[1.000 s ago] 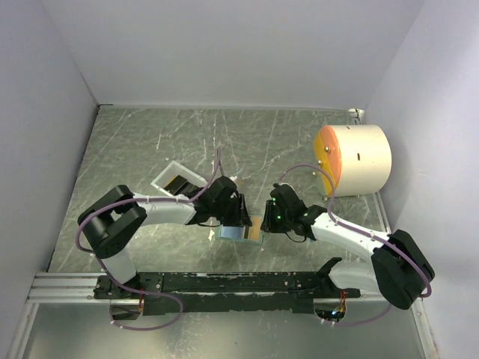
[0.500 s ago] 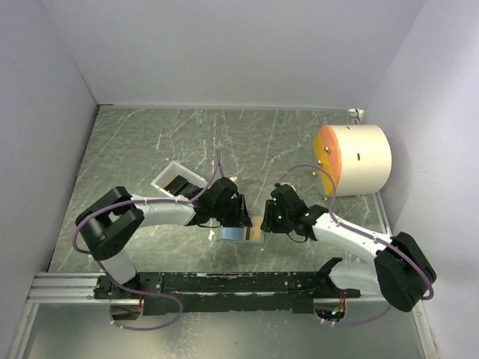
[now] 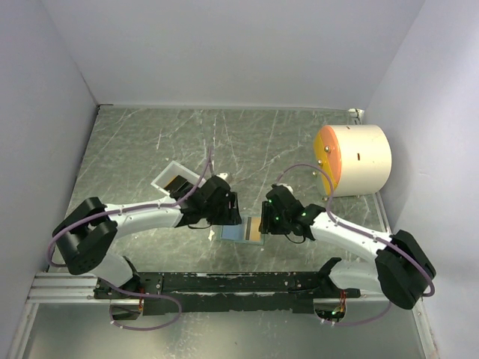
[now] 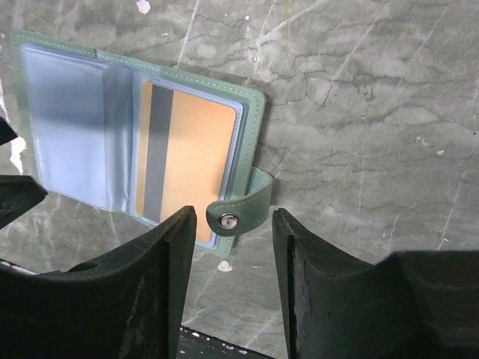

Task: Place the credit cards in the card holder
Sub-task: Insert the credit card into the card holder, then close the card holder at the center of the board.

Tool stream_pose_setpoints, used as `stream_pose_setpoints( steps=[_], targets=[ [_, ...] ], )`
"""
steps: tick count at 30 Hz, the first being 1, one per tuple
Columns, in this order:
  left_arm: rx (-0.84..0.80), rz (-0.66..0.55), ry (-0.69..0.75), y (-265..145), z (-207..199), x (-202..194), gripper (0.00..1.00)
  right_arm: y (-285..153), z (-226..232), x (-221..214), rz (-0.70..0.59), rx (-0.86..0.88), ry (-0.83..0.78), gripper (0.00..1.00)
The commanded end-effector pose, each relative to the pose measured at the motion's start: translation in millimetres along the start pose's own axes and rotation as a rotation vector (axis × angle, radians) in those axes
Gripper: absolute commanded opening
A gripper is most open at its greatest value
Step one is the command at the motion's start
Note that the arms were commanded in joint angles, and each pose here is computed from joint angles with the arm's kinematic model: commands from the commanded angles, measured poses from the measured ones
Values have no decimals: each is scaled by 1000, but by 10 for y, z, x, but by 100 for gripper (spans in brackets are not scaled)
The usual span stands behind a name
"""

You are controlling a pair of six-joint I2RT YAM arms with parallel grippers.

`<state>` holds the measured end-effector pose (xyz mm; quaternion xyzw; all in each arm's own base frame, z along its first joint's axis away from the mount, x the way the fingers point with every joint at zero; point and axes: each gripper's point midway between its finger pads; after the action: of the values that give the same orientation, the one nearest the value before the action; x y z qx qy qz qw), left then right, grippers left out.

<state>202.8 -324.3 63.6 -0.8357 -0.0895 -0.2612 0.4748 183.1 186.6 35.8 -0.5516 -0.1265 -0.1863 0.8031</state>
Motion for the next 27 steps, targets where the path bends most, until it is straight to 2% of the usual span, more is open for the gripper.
stream_pose_setpoints(
  steps=[1,7,10,17,27],
  targets=[
    [79,20,0,-56,264,-159,69,23,-5,68,-19,-44,-10,44],
    [112,37,-18,-81,422,-302,74,15,-107,117,-49,-98,-21,34],
    [115,41,-27,-71,449,-325,75,25,-142,105,-59,-101,-19,25],
    [17,69,-103,-3,264,-372,75,125,-177,25,-43,-97,-14,8],
    [-61,44,-157,13,94,-289,73,142,-165,-17,-38,-73,-11,8]
  ],
)
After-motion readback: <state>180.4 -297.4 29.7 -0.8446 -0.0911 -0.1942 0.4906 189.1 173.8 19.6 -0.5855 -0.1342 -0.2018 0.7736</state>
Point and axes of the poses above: each gripper's point midway between its finger pads, its own y axis out along the fingers, its own z axis along the line the jaws close on, x = y × z, and after that the axes turned 7 degrees about y, right-handed
